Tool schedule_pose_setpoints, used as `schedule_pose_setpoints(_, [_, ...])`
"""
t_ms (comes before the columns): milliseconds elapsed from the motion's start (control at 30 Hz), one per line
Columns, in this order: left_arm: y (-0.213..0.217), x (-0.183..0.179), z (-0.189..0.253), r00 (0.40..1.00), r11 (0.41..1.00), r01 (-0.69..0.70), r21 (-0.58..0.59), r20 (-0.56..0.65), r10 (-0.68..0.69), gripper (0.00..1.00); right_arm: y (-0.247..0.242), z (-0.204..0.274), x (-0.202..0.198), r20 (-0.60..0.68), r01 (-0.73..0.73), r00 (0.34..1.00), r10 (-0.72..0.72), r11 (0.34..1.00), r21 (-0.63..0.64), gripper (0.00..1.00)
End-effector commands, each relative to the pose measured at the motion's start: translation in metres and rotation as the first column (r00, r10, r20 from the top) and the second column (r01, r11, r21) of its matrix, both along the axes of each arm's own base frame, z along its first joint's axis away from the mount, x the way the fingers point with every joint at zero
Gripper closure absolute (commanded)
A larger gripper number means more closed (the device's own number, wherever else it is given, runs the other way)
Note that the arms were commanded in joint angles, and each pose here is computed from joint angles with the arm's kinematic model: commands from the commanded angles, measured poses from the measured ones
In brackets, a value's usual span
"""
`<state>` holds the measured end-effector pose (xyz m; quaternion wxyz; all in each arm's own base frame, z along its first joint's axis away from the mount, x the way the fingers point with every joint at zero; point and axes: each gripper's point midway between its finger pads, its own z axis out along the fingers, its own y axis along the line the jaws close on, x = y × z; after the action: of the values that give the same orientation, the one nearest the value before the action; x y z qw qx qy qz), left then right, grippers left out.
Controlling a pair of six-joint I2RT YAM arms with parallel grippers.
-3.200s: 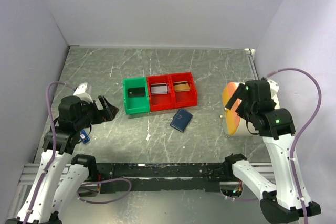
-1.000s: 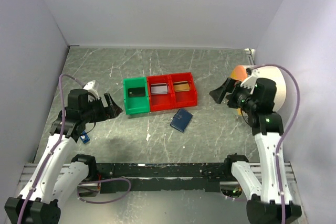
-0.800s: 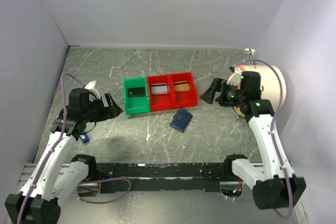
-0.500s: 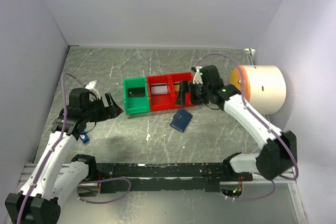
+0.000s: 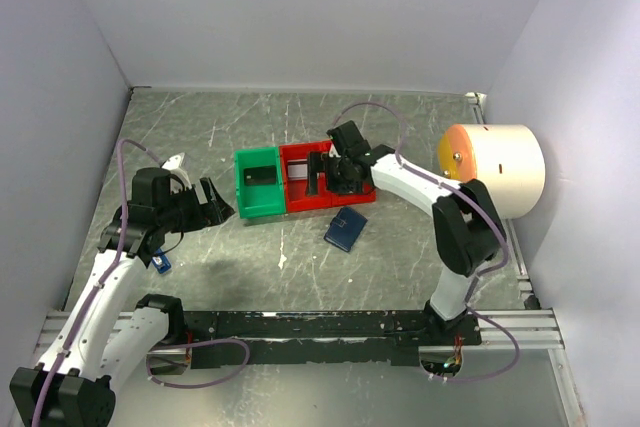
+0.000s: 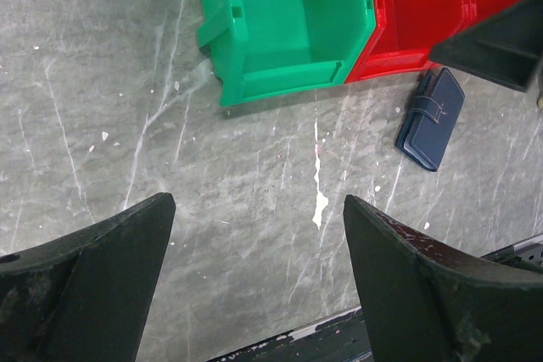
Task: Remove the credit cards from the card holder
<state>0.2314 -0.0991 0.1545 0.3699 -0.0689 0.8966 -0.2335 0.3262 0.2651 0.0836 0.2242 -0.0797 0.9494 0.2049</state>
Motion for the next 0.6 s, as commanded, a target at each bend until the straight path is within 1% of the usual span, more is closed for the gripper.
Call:
schedule_pose_setpoints(0, [-0.004, 0.002, 0.001, 0.999, 1.000, 0.024, -0.010, 0.021, -0.024, 0.08, 0.016, -0.006, 0.013, 0.012, -0.006, 1.000, 0.006, 1.000, 0.000, 0.00])
schedule_pose_setpoints(167, [-0.003, 0.002, 0.001, 1.000, 1.000, 0.023, -0.008, 0.018, -0.023, 0.08, 0.031, -0.014, -0.008, -0.012, -0.085, 0.996, 0.085, 0.996, -0.012, 0.00])
schedule_pose_setpoints(333, [-0.003, 0.002, 0.000, 1.000, 1.000, 0.023, -0.008, 0.015, -0.023, 0.08, 0.023, -0.012, -0.017, 0.004, -0.069, 0.998, 0.069, 0.997, -0.031, 0.00])
schedule_pose_setpoints(467, [-0.004, 0.002, 0.000, 1.000, 1.000, 0.027, -0.009, 0.012, -0.027, 0.09, -0.011, 0.003, -0.009, 0.080, 0.034, 0.997, -0.021, 0.986, -0.162, 0.00])
schedule_pose_setpoints(533, [-0.004, 0.002, 0.000, 1.000, 1.000, 0.028, -0.008, 0.012, -0.027, 0.08, -0.036, 0.015, -0.007, 0.125, 0.135, 0.986, -0.107, 0.961, -0.241, 0.00])
schedule_pose_setpoints(567, [-0.004, 0.002, -0.001, 1.000, 1.000, 0.028, -0.007, 0.012, -0.028, 0.09, -0.052, 0.017, -0.011, 0.133, 0.189, 0.979, -0.156, 0.938, -0.289, 0.00])
